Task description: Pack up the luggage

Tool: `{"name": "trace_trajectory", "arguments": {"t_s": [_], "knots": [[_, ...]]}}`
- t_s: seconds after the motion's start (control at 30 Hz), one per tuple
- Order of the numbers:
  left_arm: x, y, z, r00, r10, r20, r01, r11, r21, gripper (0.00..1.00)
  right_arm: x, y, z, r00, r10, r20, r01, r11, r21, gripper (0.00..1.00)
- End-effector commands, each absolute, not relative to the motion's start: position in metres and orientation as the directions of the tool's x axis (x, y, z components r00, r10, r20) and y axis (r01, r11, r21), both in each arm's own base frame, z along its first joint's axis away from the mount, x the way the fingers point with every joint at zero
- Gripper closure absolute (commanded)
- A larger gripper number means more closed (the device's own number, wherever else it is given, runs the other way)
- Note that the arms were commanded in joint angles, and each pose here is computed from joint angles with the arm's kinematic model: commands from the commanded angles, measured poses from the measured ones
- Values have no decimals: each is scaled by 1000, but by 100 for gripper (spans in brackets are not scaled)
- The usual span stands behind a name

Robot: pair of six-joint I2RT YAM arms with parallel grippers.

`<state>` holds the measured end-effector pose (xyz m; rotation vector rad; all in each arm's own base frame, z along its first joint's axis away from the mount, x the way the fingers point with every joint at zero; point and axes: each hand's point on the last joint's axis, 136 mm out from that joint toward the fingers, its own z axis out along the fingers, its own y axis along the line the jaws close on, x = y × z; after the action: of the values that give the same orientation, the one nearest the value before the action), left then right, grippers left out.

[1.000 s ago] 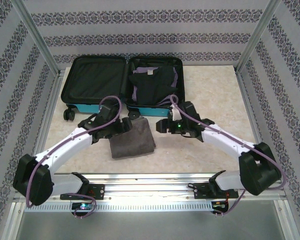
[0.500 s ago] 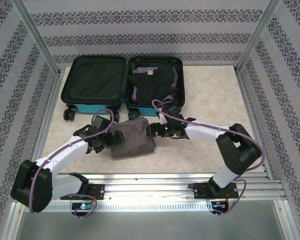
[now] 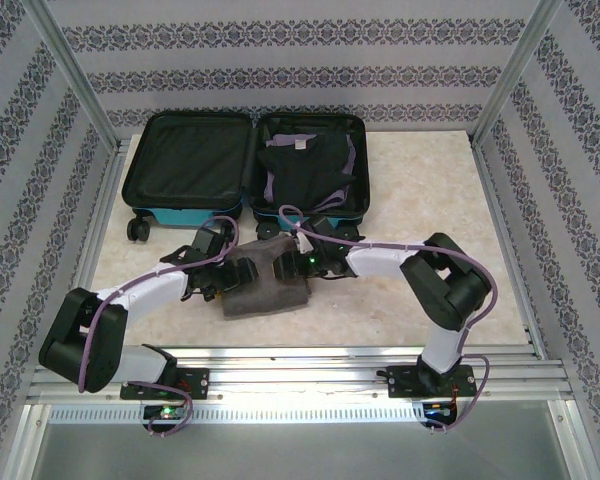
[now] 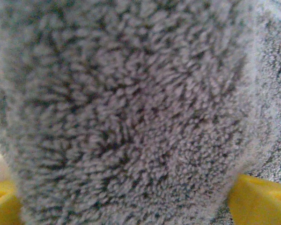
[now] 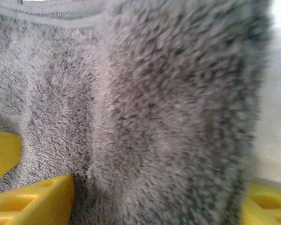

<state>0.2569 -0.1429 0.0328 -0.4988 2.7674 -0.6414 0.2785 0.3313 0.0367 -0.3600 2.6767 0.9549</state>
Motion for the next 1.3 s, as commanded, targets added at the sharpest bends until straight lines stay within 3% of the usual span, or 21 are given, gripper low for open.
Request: {"name": "trace_trajectory", "arguments": {"t_s": [0.0, 0.1, 0.23, 0.37, 0.57, 0.63, 1.0, 1.27], "knots": [[275, -168, 39, -902, -385, -195, -209, 785, -584, 10, 276, 353, 48, -929, -143, -342, -338, 704, 624, 27], [277, -172, 43, -902, -380, -205, -193, 781, -593, 14, 272, 360, 49, -928, -155, -338, -347, 689, 636, 30], [277, -175, 47, -900, -376, -221, -177, 777, -604, 25, 266, 369, 50, -930, -173, -325, -354, 663, 660, 41], [278, -176, 54, -892, -382, -240, -165, 770, -616, 57, 265, 371, 55, -927, -174, -331, -361, 646, 672, 60], [276, -177, 70, -887, -372, -274, -125, 765, -632, 89, 264, 367, 74, -903, -204, -379, -416, 638, 648, 96], [275, -178, 77, -885, -373, -278, -118, 758, -642, 100, 264, 364, 86, -893, -205, -401, -434, 630, 644, 100], [282, -188, 174, -830, -379, -410, 20, 714, -700, 100, 264, 343, 169, -842, -164, -513, -506, 567, 650, 100], [321, -214, 227, -799, -377, -469, 121, 662, -739, 100, 282, 325, 214, -811, -111, -575, -529, 560, 638, 100]]}}
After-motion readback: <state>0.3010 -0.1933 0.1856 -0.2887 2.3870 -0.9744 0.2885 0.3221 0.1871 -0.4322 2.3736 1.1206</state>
